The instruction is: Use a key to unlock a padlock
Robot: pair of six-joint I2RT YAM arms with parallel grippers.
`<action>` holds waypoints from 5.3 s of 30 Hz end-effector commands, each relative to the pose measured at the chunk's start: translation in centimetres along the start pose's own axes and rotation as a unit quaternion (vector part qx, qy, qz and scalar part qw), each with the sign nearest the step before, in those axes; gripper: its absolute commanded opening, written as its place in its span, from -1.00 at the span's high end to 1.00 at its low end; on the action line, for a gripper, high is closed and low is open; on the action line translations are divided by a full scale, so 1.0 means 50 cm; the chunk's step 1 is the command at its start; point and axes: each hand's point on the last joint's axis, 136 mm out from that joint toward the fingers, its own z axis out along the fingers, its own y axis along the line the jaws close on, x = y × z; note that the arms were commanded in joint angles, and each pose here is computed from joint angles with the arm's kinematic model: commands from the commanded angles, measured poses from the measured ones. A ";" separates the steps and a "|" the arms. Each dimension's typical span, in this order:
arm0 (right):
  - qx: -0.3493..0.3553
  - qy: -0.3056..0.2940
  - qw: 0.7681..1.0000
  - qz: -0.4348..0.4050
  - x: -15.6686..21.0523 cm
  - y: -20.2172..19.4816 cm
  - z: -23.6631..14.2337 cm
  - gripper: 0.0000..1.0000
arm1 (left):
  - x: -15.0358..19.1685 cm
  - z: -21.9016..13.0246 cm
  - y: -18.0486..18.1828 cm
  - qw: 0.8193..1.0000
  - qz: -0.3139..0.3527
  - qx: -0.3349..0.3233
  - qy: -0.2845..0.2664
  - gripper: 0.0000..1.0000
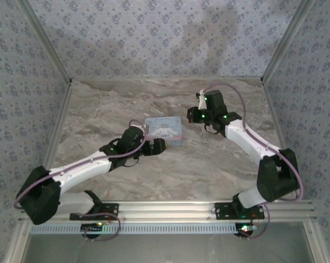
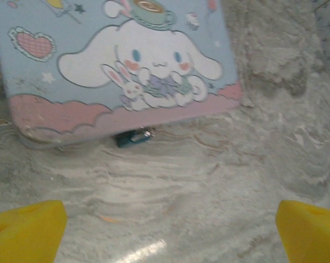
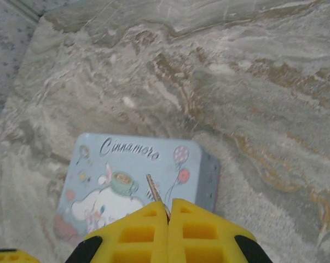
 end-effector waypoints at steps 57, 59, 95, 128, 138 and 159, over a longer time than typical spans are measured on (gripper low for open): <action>0.072 0.097 0.989 -0.084 0.015 -0.048 0.302 1.00 | 0.012 0.212 -0.002 0.974 0.178 0.120 -0.073 -0.86; 0.074 0.099 0.989 -0.082 0.019 -0.053 0.304 1.00 | 0.015 0.211 -0.016 0.972 0.178 0.141 -0.066 -0.79; 0.076 0.109 0.988 -0.075 0.052 -0.067 0.306 1.00 | 0.000 0.210 -0.052 0.960 0.078 0.257 -0.082 -0.39; 0.086 0.084 0.990 -0.071 0.024 -0.076 0.264 1.00 | 0.058 0.215 -0.070 0.960 0.060 0.262 -0.078 -0.52; 0.188 0.056 0.980 -0.043 0.011 -0.176 0.123 1.00 | 0.063 0.213 -0.070 0.960 0.056 0.264 -0.071 -0.50; 0.182 0.117 0.976 -0.010 0.185 -0.147 0.094 1.00 | 0.056 0.226 -0.077 0.961 0.045 0.267 -0.055 -0.52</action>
